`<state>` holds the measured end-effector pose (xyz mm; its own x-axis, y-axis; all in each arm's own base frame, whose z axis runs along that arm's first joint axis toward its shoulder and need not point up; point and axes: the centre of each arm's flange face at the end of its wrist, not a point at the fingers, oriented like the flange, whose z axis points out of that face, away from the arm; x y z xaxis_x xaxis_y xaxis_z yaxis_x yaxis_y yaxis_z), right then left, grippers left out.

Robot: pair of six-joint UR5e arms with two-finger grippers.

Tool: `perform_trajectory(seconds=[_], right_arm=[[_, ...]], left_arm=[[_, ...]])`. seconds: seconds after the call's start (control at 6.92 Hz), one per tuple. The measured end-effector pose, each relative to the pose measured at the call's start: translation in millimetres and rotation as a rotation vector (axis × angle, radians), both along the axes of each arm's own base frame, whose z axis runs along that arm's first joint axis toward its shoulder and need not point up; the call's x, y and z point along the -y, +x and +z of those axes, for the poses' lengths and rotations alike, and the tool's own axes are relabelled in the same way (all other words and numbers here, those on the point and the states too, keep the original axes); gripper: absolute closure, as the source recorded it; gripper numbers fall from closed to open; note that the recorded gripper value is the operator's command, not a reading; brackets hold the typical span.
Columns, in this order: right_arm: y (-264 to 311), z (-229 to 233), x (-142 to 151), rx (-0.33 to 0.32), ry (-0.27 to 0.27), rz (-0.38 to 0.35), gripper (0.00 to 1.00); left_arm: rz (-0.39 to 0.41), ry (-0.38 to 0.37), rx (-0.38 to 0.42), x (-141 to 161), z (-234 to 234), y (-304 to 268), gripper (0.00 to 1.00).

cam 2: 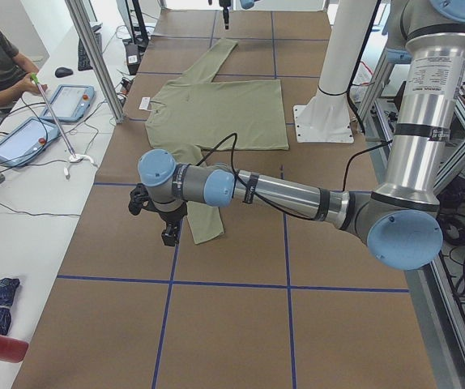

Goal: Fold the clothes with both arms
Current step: 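Move the right gripper toward the cuff of the sleeve nearest it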

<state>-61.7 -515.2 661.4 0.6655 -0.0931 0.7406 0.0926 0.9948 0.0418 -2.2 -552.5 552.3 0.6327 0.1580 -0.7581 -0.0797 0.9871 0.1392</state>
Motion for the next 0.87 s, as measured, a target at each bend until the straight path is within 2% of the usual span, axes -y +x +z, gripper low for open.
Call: perform_trajectory(seconds=[0.29,0.43,0.72,0.87], right_arm=[[-10.3,37.5,30.6,-0.005,-0.026,0.01,0.02],[-11.0,50.9,32.7,-0.004,-0.048,0.04,0.12],[-8.9,85.1,23.5,-0.001,-0.127,0.14,0.16],[-8.2,96.8,19.5,0.001,-0.152,0.174,0.22]], left_arm=[[0.003,0.015,-0.007,0.7,-3.5,2.5,0.0],[0.005,0.015,-0.018,0.5,-4.6,3.5,0.0],[0.007,0.013,-0.029,0.3,-5.5,4.5,0.0],[0.008,0.013,-0.03,0.3,-5.4,4.6,0.0]])
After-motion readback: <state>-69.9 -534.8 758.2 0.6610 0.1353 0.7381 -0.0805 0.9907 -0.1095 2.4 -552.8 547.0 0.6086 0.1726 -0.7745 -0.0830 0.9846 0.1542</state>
